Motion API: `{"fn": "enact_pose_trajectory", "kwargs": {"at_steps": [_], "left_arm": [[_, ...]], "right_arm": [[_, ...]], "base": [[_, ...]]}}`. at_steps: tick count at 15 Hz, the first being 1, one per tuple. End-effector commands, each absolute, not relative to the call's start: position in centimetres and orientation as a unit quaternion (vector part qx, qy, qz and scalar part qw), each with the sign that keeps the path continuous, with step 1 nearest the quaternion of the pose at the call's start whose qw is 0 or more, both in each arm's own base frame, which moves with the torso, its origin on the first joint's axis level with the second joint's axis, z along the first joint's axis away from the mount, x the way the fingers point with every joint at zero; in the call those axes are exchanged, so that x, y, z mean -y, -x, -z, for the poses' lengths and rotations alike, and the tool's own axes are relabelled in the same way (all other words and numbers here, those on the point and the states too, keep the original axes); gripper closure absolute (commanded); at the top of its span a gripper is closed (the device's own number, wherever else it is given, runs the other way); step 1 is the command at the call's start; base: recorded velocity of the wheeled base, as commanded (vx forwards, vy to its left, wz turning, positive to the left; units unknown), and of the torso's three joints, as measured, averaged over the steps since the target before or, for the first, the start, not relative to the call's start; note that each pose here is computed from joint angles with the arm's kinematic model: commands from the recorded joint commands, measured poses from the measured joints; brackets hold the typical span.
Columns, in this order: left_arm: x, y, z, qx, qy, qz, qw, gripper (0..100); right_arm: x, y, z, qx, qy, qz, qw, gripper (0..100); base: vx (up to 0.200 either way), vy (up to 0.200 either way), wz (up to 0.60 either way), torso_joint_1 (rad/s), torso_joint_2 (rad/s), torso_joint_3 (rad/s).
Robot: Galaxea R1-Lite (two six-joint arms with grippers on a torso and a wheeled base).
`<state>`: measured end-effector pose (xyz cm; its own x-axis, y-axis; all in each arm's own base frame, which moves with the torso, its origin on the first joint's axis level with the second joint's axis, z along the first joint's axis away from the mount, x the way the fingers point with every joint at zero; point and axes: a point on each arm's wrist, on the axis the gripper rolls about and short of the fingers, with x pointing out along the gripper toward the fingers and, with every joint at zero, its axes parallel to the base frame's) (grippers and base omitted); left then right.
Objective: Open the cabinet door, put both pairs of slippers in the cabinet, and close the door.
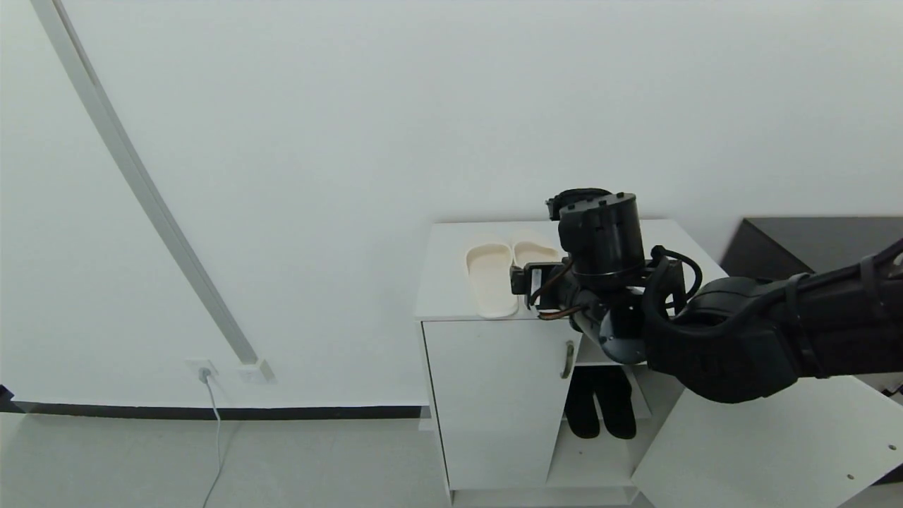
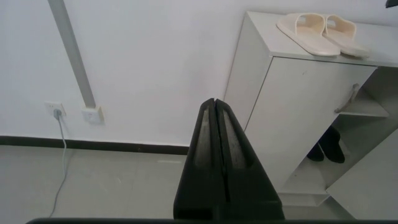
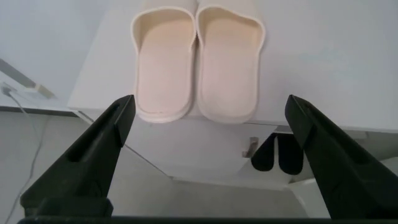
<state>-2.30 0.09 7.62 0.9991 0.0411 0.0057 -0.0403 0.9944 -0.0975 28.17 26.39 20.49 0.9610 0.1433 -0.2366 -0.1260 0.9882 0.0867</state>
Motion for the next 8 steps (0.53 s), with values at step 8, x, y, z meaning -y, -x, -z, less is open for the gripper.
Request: {"fn": "enact_pose_trajectory", "kwargs": {"at_steps": [8], "left_arm": [[-0.1, 2.3, -7.6, 0.003, 0.049, -0.021, 0.999, 100]], "right_arm": [[-28.0, -29.3, -15.4, -0.116, -0.009, -0.095, 0.989, 0]], "base": [[0.025, 0.0, 0.0, 0.0, 0.0, 0.001]]}}
